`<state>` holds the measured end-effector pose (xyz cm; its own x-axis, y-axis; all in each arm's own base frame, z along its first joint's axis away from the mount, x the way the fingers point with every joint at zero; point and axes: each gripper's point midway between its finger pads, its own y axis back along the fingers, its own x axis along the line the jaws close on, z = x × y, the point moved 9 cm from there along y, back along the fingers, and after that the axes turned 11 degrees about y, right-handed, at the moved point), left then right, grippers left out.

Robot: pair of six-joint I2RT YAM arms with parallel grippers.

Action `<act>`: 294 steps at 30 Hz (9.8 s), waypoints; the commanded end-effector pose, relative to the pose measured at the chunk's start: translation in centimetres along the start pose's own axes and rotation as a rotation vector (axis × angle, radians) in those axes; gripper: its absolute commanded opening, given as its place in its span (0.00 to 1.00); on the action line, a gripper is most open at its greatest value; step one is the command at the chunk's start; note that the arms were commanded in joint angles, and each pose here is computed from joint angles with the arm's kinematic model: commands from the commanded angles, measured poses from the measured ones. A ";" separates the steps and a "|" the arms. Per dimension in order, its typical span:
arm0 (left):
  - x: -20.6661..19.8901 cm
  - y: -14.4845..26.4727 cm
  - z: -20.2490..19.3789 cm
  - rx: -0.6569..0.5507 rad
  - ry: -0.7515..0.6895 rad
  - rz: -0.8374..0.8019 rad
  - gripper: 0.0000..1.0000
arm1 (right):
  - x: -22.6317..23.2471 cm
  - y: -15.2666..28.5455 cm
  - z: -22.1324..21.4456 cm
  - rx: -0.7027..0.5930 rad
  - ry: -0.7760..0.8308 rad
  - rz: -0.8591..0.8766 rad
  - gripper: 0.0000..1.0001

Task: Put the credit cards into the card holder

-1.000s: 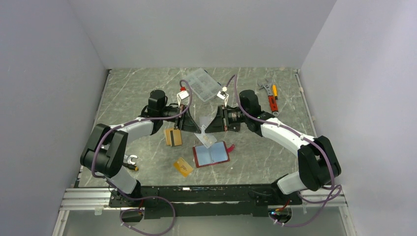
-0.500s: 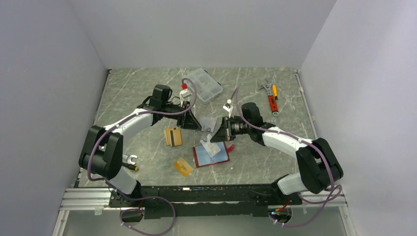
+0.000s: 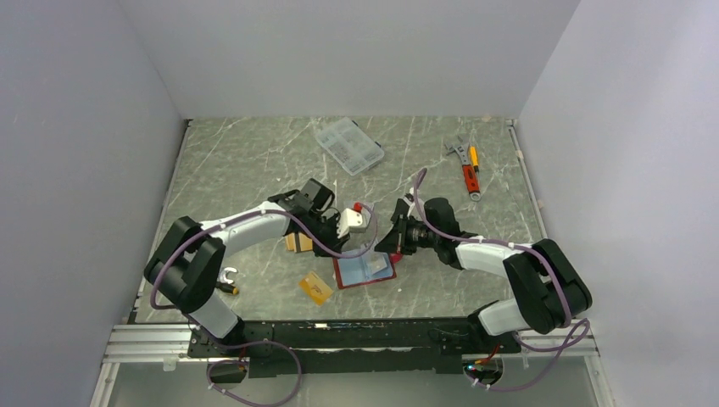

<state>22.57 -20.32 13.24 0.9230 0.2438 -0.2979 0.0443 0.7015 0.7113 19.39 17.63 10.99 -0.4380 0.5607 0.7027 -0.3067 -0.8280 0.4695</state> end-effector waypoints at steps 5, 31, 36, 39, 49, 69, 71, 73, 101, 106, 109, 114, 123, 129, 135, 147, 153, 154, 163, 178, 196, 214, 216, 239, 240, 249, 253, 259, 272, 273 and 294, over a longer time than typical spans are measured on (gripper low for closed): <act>-0.1 -1.7 -1.2 0.163 -0.164 0.146 0.20 | -0.3 -0.9 0.8 -0.145 0.023 -0.019 0.00; -2.7 -3.8 -3.3 0.331 -0.268 0.152 0.14 | -1.1 -2.3 -1.7 -0.186 -0.064 -0.045 0.00; -2.9 -4.1 -3.6 0.348 -0.283 0.150 0.13 | -1.1 -1.6 -1.9 -0.218 -0.066 -0.080 0.00; -3.0 -4.2 -3.7 0.351 -0.288 0.148 0.12 | -1.1 -1.5 -2.1 -0.233 -0.079 -0.078 0.00; -3.1 -4.3 -3.8 0.360 -0.297 0.148 0.11 | -0.5 -1.7 -2.0 -0.239 -0.110 0.019 0.00; -3.2 -4.2 -3.6 0.360 -0.294 0.147 0.08 | -1.0 -2.0 -2.4 -0.216 -0.133 0.027 0.00; -3.2 -4.3 -3.6 0.362 -0.294 0.146 0.08 | -1.0 -2.1 -2.5 -0.210 -0.137 0.031 0.00; -3.2 -4.3 -3.6 0.361 -0.294 0.144 0.08 | -1.1 -2.2 -2.6 -0.206 -0.138 0.034 0.00; -3.4 -4.6 -3.8 0.382 -0.304 0.131 0.03 | -1.4 -2.2 -4.4 -0.137 -0.176 0.036 0.00; -3.4 -4.5 -3.5 0.381 -0.309 0.130 0.03 | -1.6 -2.2 -4.6 -0.121 -0.172 0.025 0.00; -3.4 -4.5 -3.4 0.380 -0.311 0.131 0.03 | -1.7 -2.4 -4.6 -0.111 -0.174 0.026 0.00; -3.4 -4.5 -3.5 0.386 -0.312 0.130 0.02 | -1.9 -2.8 -4.2 -0.096 -0.163 0.018 0.00; -3.4 -4.6 -3.5 0.389 -0.311 0.127 0.01 | -1.9 -3.3 -3.7 -0.087 -0.143 0.024 0.00; -3.4 -4.5 -3.4 0.390 -0.312 0.129 0.00 | -1.8 -3.4 -4.0 -0.065 -0.145 0.057 0.00; -3.3 -4.5 -3.5 0.395 -0.315 0.134 0.00 | -1.8 -2.6 -4.8 -0.053 -0.150 0.030 0.00; -3.4 -4.5 -3.3 0.393 -0.313 0.128 0.00 | -1.7 -3.7 -4.2 -0.060 -0.137 0.028 0.00; -3.6 -4.6 -3.4 0.400 -0.314 0.120 0.00 | -1.2 -4.4 -3.4 -0.108 -0.121 0.029 0.00; -3.6 -4.5 -3.5 0.402 -0.314 0.119 0.00 | -1.2 -4.5 -3.3 -0.111 -0.121 0.028 0.00; -3.6 -4.5 -3.6 0.406 -0.316 0.121 0.00 | -1.5 -4.9 -3.7 -0.075 -0.103 -0.066 0.05; -3.5 -4.1 -3.8 0.364 -0.296 0.116 0.00 | -0.4 -2.0 -3.4 -0.018 -0.038 -0.286 0.35; -3.5 -4.2 -3.6 0.353 -0.301 0.113 0.00 | 2.2 -5.5 -2.8 0.066 0.064 -0.258 0.00; -3.6 -3.9 -3.6 0.349 -0.304 0.118 0.00 | 1.7 -4.1 -2.9 0.074 0.035 -0.236 0.00; -3.6 -3.9 -3.6 0.349 -0.302 0.117 0.00 | 1.5 -4.1 -3.3 0.085 0.025 -0.235 0.00; -3.1 -2.4 -1.9 0.304 -0.266 0.106 0.00 | 2.5 -1.6 1.9 0.039 0.055 -0.211 0.08; -2.9 -1.9 -1.5 0.294 -0.249 0.101 0.00 | 2.3 -0.8 3.0 0.006 0.055 -0.220 0.13; -0.8 2.6 4.5 0.138 -0.128 0.040 0.01 | -1.7 3.0 8.6 -0.170 -0.020 -0.453 0.44; 1.3 1.8 7.4 0.053 -0.062 0.019 0.03 | -4.5 3.3 10.1 -0.205 -0.033 -0.646 0.51; 4.6 -0.2 10.7 -0.025 0.034 -0.030 0.02 | -7.4 2.8 12.3 -0.205 -0.033 -0.772 0.72; 4.4 1.2 9.6 -0.075 0.080 -0.051 0.01 | -9.5 -1.2 13.3 -0.066 0.001 -0.890 0.97; 4.5 1.4 9.6 -0.076 0.082 -0.049 0.01 | -9.5 -1.5 13.3 -0.045 0.005 -0.908 0.96; 3.5 3.2 8.8 -0.085 0.056 -0.012 0.00 | -6.7 -5.5 7.5 0.142 0.054 -0.986 0.71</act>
<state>29.63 -23.15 18.45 0.8769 0.3028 -0.3733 0.0367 0.7322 0.6801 33.27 17.51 9.10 -0.0606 0.9965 -0.0582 -0.5328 0.0170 0.8461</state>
